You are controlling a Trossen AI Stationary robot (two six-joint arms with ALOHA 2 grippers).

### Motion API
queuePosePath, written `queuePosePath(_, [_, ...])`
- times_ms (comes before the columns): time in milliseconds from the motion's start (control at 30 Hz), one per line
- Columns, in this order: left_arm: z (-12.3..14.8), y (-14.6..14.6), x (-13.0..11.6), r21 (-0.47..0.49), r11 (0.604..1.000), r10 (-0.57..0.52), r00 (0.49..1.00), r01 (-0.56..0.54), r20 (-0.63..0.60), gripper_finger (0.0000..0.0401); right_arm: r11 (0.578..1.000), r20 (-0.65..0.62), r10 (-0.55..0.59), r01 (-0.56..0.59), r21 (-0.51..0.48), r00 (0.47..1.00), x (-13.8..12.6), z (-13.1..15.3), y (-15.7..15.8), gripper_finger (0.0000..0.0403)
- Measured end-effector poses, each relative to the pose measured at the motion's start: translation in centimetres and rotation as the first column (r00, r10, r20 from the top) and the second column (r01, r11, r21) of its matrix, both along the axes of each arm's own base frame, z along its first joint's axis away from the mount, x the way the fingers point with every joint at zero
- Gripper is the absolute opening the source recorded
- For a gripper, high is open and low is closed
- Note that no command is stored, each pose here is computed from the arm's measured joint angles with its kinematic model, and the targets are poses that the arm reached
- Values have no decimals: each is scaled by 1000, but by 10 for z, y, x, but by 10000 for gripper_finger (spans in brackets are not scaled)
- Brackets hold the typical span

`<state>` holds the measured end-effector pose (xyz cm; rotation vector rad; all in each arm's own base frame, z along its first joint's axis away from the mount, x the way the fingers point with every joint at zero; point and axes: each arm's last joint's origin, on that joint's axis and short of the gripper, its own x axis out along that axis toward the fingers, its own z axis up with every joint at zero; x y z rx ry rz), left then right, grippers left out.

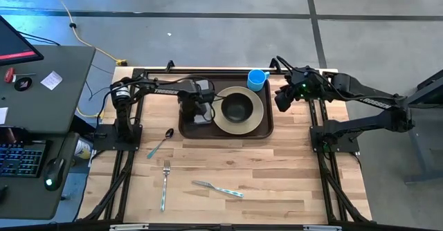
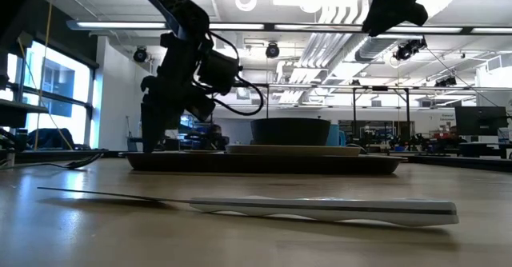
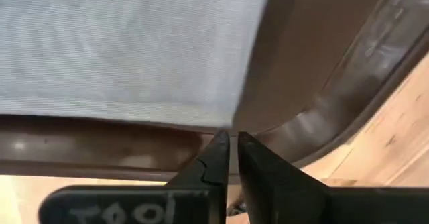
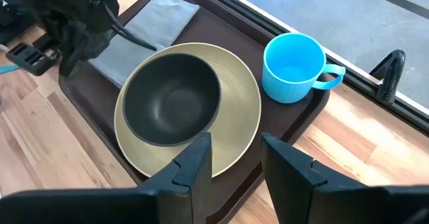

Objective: Set up tray
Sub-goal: Put the gray napkin on the brown tray to the left of the white plate

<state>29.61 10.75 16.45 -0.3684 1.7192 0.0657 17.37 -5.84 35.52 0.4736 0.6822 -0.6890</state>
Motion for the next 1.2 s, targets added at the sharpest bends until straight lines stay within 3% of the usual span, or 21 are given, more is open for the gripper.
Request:
queuePosePath(267, [21,6,3,45,999,-7,999,9,-41,30,1000,-7,-14,14,-19,1000,0,0,-1,119])
queuePosePath(400, [46,22,19,133,991,19,997,-28,74,33,1000,-6,-14,14,-19,1000,0,0,-1,119])
queuePosePath(567, [64,47,32,305,946,39,974,-108,222,59,1000,1,-1,1,2,1000,0,0,0,119])
queuePosePath(867, [37,88,14,317,918,163,955,-239,249,50,998,25,18,-19,59,1000,1,0,1,119])
queuePosePath(1000, [27,102,11,285,900,248,924,-331,292,39,998,31,5,-7,69,1000,1,0,2,119])
queuePosePath(1200, [14,108,24,261,901,242,902,-346,358,37,997,35,-3,0,76,999,1,0,1,119])
